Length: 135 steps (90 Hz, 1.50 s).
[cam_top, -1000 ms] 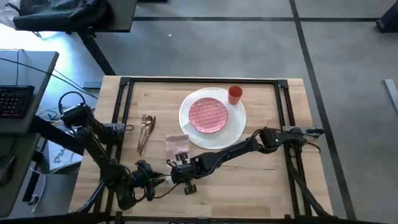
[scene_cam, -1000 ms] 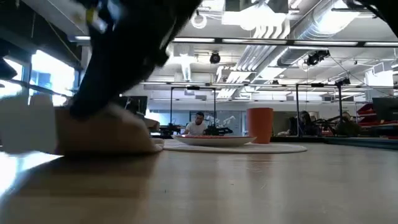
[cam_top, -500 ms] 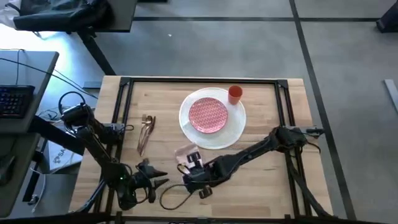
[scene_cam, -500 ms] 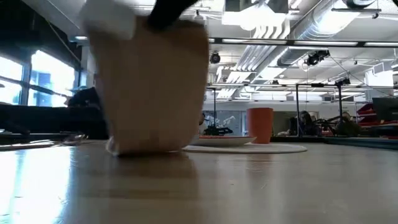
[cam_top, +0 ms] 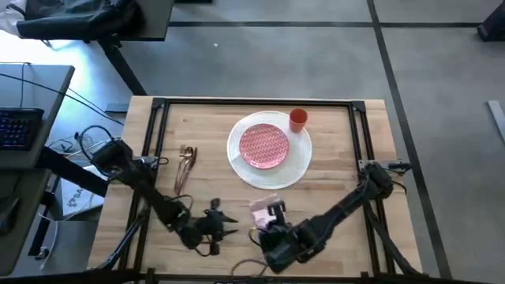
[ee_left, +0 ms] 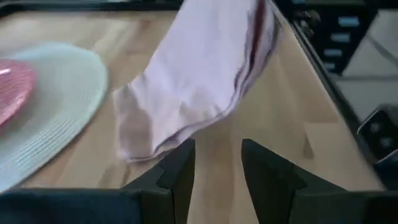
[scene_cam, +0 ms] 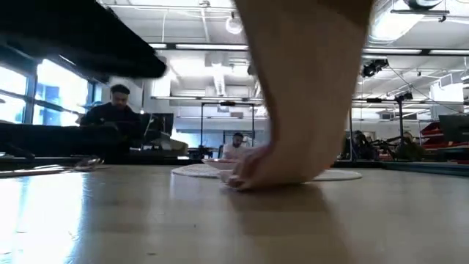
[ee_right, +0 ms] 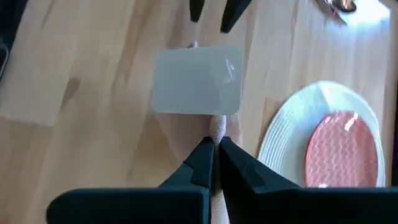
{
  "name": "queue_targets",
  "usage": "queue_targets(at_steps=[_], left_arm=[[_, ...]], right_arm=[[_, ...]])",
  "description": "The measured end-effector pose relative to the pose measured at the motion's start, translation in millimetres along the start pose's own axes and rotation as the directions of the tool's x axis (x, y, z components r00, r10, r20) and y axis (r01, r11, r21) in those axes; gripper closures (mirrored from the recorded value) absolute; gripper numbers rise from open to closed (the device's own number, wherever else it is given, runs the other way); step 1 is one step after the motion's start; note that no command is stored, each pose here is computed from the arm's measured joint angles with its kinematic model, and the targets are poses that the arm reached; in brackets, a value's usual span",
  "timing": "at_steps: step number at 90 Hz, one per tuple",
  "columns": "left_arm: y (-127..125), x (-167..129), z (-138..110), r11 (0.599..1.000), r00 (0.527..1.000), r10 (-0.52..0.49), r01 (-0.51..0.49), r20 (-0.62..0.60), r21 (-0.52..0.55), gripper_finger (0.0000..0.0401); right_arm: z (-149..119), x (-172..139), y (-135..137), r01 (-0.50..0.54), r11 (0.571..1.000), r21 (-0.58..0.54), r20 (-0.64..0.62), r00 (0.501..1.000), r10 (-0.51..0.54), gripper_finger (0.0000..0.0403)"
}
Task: Set table place
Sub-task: Fold the napkin
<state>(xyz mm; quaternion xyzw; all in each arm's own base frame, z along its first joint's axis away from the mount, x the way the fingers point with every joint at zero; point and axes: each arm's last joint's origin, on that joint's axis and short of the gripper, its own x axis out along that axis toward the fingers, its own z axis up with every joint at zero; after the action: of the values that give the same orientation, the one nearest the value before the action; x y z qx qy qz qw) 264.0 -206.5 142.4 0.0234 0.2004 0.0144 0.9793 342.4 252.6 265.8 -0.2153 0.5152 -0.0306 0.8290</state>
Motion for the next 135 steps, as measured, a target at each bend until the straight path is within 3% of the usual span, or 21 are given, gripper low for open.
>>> queue_targets(at_steps=[22,35,51,62,75,135], left_arm=[[-4,57,1,0.959,0.998,0.056,-0.053,-0.003,0.279,0.0274],[2,95,10,0.948,0.997,0.071,-0.063,-0.013,0.312,0.0252],[16,125,15,0.935,0.988,0.047,0.008,-0.147,0.353,0.0247],[23,131,16,0.929,0.971,0.001,0.087,-0.238,0.359,0.0261],[26,128,18,0.907,0.958,0.017,0.106,-0.287,0.408,0.028],[33,141,23,0.922,0.98,-0.018,0.093,-0.197,0.375,0.0313]], right_arm=[[-44,-9,16,-0.045,0.981,0.189,0.071,0.997,0.032,0.0403],[-62,-16,17,-0.135,0.95,0.281,0.186,0.979,0.084,0.0403],[-75,-21,16,-0.189,0.922,0.338,0.248,0.963,0.107,0.0403],[-78,-22,18,-0.191,0.921,0.339,0.244,0.964,0.11,0.0403],[-79,-24,21,-0.198,0.919,0.34,0.249,0.962,0.115,0.0403],[-74,-27,24,-0.232,0.915,0.33,0.297,0.946,0.133,0.0403]])
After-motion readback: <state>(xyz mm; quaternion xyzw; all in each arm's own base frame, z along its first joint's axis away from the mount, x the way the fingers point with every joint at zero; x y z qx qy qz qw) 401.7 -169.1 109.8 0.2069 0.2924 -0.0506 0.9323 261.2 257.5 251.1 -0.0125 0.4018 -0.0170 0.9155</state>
